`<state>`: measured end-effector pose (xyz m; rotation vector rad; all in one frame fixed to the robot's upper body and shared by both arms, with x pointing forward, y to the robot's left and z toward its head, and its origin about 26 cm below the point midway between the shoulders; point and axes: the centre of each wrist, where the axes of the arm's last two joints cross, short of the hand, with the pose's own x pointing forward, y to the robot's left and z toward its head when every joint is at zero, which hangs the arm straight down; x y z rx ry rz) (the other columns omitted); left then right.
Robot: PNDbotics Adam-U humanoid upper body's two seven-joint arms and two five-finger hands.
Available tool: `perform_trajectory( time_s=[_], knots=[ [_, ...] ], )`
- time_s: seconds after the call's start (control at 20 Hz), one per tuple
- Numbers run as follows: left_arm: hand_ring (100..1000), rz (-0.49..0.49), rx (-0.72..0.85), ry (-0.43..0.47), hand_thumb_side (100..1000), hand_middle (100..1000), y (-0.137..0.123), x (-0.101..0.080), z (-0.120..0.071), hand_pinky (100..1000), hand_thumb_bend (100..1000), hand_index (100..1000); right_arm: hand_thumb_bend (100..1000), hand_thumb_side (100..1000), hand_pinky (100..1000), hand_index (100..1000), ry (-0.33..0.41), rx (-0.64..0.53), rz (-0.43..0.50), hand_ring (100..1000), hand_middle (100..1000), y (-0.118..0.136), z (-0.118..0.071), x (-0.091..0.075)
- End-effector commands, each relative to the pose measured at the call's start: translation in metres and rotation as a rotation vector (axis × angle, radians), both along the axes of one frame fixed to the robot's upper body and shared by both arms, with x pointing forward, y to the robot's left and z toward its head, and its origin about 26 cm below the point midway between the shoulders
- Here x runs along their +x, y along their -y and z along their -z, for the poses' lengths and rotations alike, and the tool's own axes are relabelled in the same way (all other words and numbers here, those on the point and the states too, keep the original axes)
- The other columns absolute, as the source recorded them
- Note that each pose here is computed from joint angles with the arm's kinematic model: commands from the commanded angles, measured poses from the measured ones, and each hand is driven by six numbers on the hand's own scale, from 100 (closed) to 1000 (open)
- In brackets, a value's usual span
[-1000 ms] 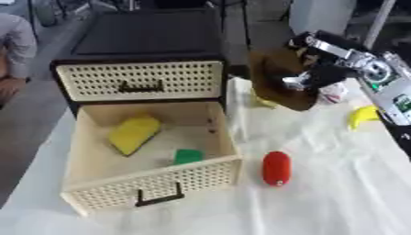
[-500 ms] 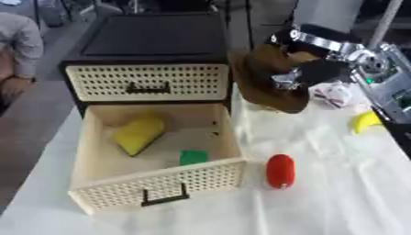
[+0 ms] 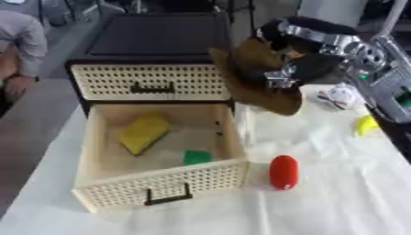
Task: Pick up objects from table and place into drawer.
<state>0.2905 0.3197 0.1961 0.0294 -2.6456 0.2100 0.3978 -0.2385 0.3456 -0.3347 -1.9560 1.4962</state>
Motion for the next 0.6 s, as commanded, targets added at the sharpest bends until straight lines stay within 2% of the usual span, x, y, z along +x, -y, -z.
perform_trajectory(
  time_s=[0.05, 0.6],
  knots=[
    [518, -0.001, 0.025, 0.028, 988, 512, -0.002, -0.002, -0.011, 327, 107, 796, 526, 572, 559, 673, 0.023, 0.003, -0.032, 760, 539, -0.006, -0.014, -0.008],
    [518, 0.007, 0.024, 0.025, 989, 512, -0.001, -0.001, -0.014, 328, 106, 796, 524, 570, 558, 673, -0.017, -0.010, -0.128, 760, 539, -0.036, -0.017, -0.011]
  ],
)
